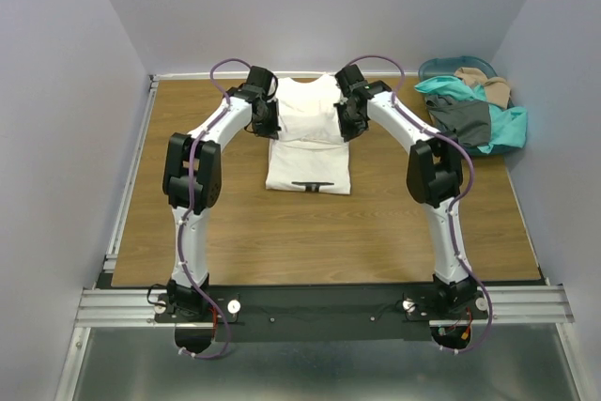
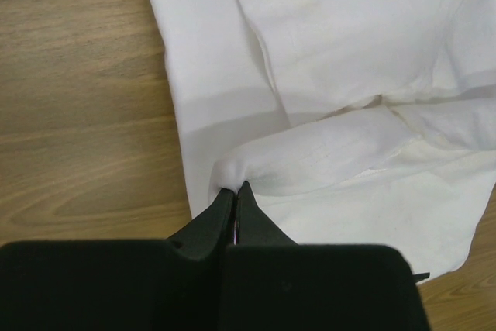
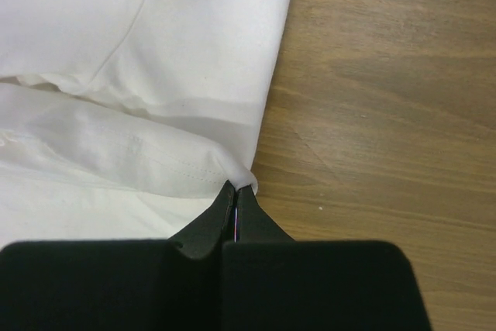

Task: Fold and stack the t-shirts
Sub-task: Fold the tshirt

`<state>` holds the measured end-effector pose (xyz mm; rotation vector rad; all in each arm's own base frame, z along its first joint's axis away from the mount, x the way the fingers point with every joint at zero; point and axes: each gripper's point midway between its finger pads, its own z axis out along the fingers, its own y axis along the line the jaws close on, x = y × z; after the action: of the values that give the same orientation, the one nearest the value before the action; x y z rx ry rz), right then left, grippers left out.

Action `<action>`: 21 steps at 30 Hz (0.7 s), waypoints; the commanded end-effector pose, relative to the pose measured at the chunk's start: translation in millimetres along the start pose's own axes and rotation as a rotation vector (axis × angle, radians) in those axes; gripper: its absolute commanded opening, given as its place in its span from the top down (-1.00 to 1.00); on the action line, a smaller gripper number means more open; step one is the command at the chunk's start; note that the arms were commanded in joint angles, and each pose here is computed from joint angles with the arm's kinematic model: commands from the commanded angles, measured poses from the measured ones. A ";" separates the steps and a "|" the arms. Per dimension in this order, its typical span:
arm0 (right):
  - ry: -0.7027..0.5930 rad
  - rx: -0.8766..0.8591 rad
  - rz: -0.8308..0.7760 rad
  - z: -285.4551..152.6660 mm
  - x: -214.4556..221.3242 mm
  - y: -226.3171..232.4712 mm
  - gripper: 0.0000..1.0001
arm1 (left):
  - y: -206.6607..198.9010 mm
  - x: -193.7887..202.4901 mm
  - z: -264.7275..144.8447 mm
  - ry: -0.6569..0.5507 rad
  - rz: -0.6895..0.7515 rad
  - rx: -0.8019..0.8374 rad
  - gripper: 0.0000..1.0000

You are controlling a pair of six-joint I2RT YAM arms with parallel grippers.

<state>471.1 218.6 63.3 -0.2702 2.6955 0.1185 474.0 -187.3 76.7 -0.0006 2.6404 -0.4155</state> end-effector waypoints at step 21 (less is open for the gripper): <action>-0.012 -0.271 0.001 -48.5 -5.1 59.6 -0.30 | 5.4 25.5 -32.8 -0.082 -0.002 0.081 -0.16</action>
<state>462.6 250.0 81.5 -0.3102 2.6975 0.3798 435.8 -166.1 67.6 -0.0484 2.6464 -0.4191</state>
